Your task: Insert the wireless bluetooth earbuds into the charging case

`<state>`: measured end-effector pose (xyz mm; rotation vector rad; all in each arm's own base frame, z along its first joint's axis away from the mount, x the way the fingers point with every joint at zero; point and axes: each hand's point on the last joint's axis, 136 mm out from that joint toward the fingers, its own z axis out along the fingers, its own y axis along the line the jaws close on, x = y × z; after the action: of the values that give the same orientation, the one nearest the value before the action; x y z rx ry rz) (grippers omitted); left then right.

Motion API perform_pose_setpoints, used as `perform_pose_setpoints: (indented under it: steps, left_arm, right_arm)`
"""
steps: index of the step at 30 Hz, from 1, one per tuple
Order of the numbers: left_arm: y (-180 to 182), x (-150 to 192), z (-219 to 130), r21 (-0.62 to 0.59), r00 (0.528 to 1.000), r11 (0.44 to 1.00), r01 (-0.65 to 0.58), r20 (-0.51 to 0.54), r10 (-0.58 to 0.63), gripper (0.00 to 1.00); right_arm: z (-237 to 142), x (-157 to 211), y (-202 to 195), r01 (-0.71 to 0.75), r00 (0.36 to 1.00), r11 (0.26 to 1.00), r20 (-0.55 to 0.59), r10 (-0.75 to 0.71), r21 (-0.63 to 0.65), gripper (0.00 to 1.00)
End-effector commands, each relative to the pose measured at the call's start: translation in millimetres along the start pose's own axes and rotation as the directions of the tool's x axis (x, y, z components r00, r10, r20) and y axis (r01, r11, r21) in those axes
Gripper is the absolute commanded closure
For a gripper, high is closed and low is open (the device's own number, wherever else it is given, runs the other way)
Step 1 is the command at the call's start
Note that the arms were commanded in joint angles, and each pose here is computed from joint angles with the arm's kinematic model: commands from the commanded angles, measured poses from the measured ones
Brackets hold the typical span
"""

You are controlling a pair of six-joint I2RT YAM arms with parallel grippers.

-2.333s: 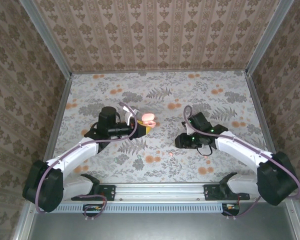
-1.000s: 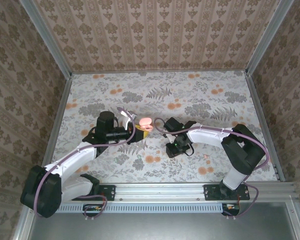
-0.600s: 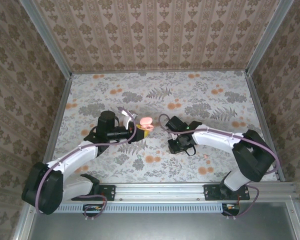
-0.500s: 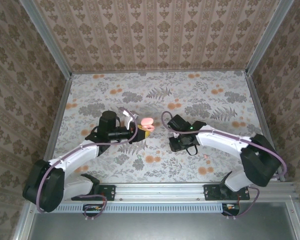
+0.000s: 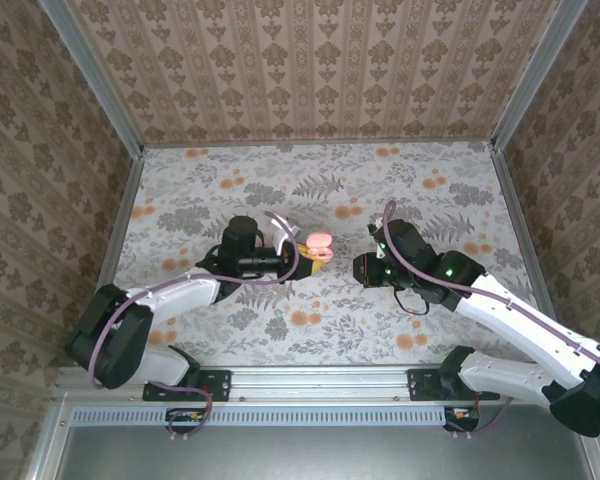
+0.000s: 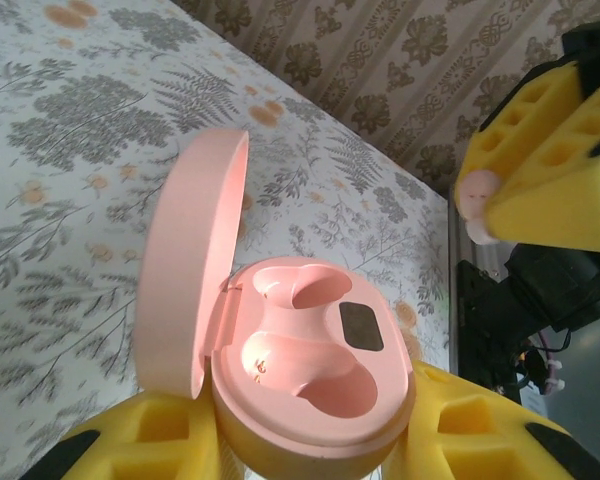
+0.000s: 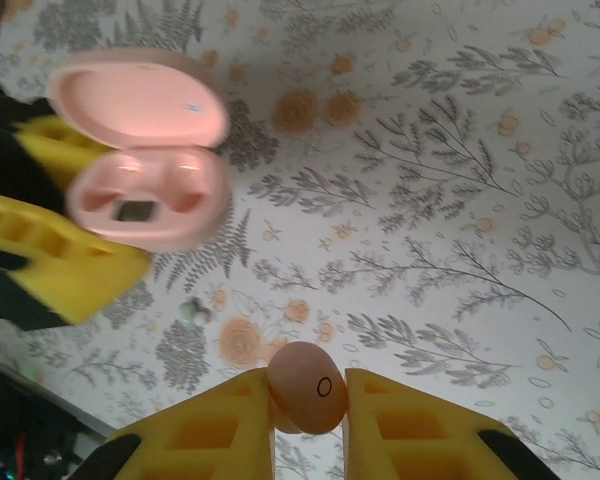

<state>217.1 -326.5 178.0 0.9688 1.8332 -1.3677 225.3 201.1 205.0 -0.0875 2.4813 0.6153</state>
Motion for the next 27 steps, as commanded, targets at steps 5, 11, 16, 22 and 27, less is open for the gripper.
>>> perform_pose_setpoints:
  steps: [5, 11, 16, 22, 27]
  left_arm:
    - [-18, -31, 26, 0.028, 0.986, 0.987, -0.155, 0.062, 0.153, 1.0]
    - [-21, -32, 34, -0.022, 0.974, 0.976, -0.215, 0.063, 0.216, 1.0]
    - [-23, -33, 35, -0.076, 0.963, 0.963, -0.258, 0.063, 0.263, 1.0]
    - [-25, -34, 36, -0.088, 0.958, 0.958, -0.274, 0.068, 0.28, 1.0]
    - [-28, -35, 37, -0.079, 0.956, 0.957, -0.278, 0.07, 0.284, 1.0]
  right_arm:
    - [-19, -22, 26, -0.026, 0.999, 0.998, 0.021, 0.027, -0.052, 0.79]
    - [-20, -35, 28, -0.012, 0.999, 1.0, 0.036, 0.012, -0.018, 0.79]
    - [-14, -37, 29, -0.009, 0.999, 1.0, 0.03, 0.009, 0.0, 0.8]
    - [-7, -37, 30, -0.012, 1.0, 1.0, 0.02, 0.012, 0.003, 0.8]
    - [-1, -36, 30, -0.012, 1.0, 1.0, 0.014, 0.012, 0.004, 0.8]
